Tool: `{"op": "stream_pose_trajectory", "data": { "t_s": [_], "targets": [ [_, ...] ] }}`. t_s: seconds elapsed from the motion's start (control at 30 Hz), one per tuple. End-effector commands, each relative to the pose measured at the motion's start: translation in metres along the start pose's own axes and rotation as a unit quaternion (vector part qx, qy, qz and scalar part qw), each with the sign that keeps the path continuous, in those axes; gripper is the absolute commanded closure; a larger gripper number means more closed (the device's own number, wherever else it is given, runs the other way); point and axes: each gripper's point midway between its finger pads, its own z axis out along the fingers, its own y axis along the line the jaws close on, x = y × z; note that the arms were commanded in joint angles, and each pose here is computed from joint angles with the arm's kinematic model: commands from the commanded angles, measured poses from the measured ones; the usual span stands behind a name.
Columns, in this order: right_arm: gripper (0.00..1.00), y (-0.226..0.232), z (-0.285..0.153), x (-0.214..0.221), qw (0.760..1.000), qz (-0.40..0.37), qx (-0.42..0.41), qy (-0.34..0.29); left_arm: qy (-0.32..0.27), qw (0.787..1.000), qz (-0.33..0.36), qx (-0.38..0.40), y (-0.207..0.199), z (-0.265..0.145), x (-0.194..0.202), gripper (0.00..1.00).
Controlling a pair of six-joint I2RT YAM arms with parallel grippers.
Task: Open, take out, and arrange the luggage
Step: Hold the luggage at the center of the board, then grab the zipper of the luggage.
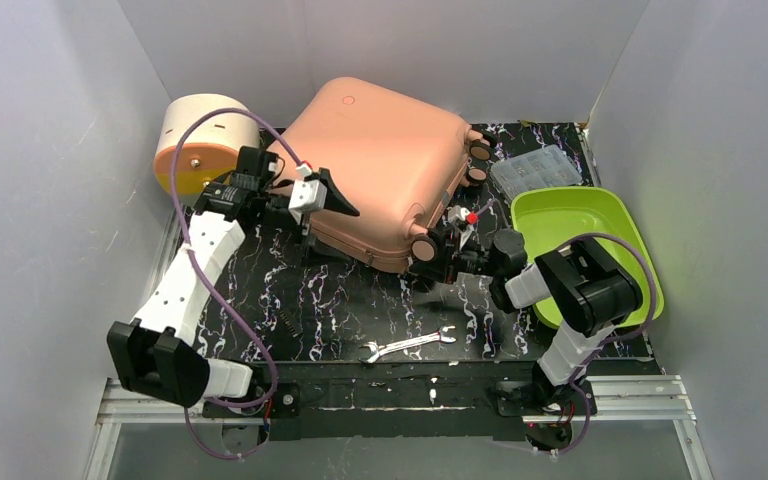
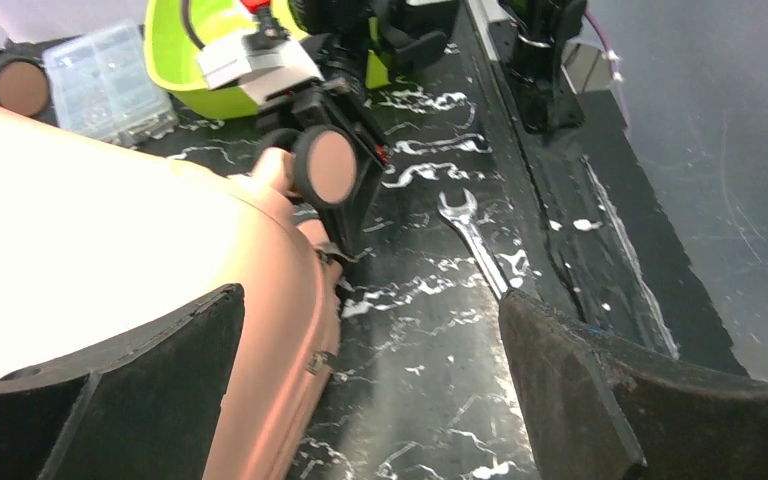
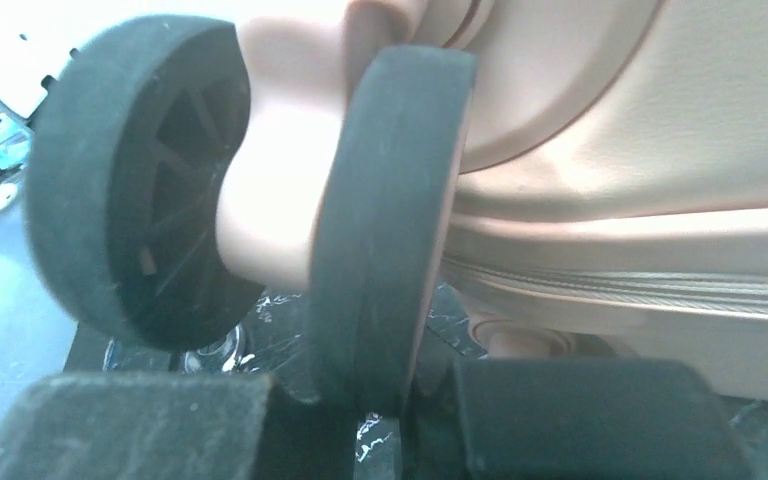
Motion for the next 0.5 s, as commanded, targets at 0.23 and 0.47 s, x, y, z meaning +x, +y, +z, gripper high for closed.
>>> {"op": "stream_pose_trajectory", "data": {
  "t_s": [0.23, 0.47],
  "targets": [
    [0.99, -0.038, -0.018, -0.006, 0.98, -0.178, 0.046, 0.071, -0.047, 0.998, -0.021, 0.02, 0.066, 0.025, -0.02, 0.02],
    [0.66, -0.018, -0.019, 0.009, 0.976, -0.199, -0.029, 0.082, -0.053, 0.997, -0.026, 0.04, 0.07, 0.038, -0.026, 0.02]
  ]
}}
